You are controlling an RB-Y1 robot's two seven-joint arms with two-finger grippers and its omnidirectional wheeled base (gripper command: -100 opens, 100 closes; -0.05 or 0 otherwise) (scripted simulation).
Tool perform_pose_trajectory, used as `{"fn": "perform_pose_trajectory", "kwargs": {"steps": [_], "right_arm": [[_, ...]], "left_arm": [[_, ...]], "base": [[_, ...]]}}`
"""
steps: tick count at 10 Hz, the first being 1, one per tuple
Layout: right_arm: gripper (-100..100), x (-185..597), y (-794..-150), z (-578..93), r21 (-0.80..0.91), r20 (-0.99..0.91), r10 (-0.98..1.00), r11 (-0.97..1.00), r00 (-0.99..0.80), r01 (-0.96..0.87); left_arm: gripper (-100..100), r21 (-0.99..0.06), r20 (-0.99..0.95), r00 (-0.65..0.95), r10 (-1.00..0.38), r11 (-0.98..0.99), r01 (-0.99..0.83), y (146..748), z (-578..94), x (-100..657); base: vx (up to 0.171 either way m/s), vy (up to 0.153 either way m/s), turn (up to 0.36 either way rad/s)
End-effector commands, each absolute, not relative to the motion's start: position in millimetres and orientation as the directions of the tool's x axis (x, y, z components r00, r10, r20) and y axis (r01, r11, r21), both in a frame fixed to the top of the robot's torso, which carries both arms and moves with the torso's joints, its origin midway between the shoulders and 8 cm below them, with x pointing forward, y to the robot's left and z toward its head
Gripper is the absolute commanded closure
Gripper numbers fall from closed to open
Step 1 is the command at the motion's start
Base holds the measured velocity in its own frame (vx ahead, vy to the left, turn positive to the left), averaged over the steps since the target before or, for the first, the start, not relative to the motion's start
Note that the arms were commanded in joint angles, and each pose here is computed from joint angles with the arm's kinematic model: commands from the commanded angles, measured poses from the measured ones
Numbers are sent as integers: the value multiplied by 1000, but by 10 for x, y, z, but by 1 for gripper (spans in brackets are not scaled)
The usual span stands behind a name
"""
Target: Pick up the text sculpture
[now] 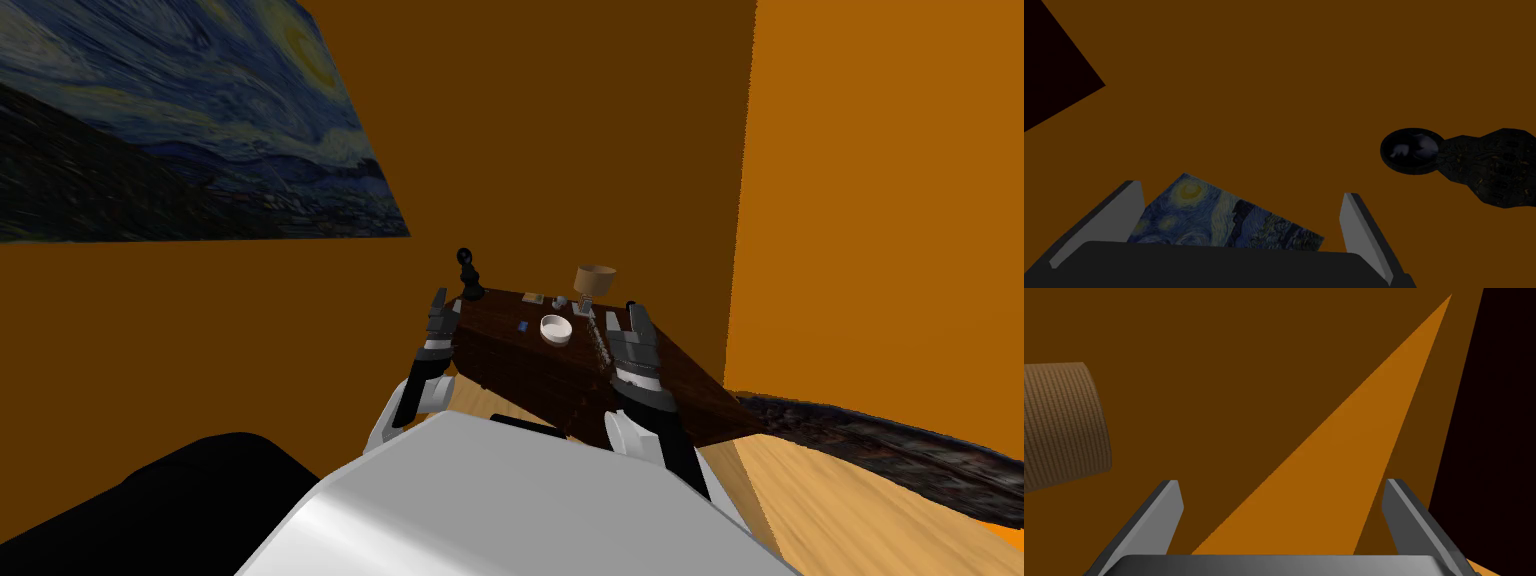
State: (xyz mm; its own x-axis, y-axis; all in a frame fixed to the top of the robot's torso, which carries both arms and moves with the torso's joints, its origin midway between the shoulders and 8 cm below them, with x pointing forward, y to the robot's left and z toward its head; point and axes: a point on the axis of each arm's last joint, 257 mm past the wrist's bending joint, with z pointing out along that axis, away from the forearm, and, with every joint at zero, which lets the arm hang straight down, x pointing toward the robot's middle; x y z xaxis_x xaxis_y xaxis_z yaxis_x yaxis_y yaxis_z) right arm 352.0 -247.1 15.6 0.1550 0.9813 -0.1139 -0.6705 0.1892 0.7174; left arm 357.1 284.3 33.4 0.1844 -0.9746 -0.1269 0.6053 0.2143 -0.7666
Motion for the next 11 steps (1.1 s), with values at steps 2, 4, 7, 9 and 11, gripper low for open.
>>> {"fn": "perform_pose_trajectory", "kwargs": {"steps": [2,4,7,9,11], "right_arm": [[-100,3638,-2392,137,726,-143,984,179,108,-664],[-100,3812,-2314,108,743,-161,985,158,56,-650],[-100,4054,-2239,67,771,-167,986,130,-1,-624],[-100,4198,-2206,42,789,-165,986,114,-30,-604],[-100,4355,-2178,16,808,-160,985,97,-58,-581]], "left_arm": [[0,-767,-127,184,-975,214,605,2843,334,3571],[0,-767,-127,184,-975,214,605,2843,334,3571],[0,-767,-127,184,-975,214,605,2843,334,3571],[0,-767,-127,184,-975,214,605,2843,334,3571],[0,-767,-127,184,-975,214,605,2843,334,3571]], "base": [[-22,7,-14],[-52,14,-24],[-64,14,-31],[-35,5,-20],[-39,2,-26]]}}
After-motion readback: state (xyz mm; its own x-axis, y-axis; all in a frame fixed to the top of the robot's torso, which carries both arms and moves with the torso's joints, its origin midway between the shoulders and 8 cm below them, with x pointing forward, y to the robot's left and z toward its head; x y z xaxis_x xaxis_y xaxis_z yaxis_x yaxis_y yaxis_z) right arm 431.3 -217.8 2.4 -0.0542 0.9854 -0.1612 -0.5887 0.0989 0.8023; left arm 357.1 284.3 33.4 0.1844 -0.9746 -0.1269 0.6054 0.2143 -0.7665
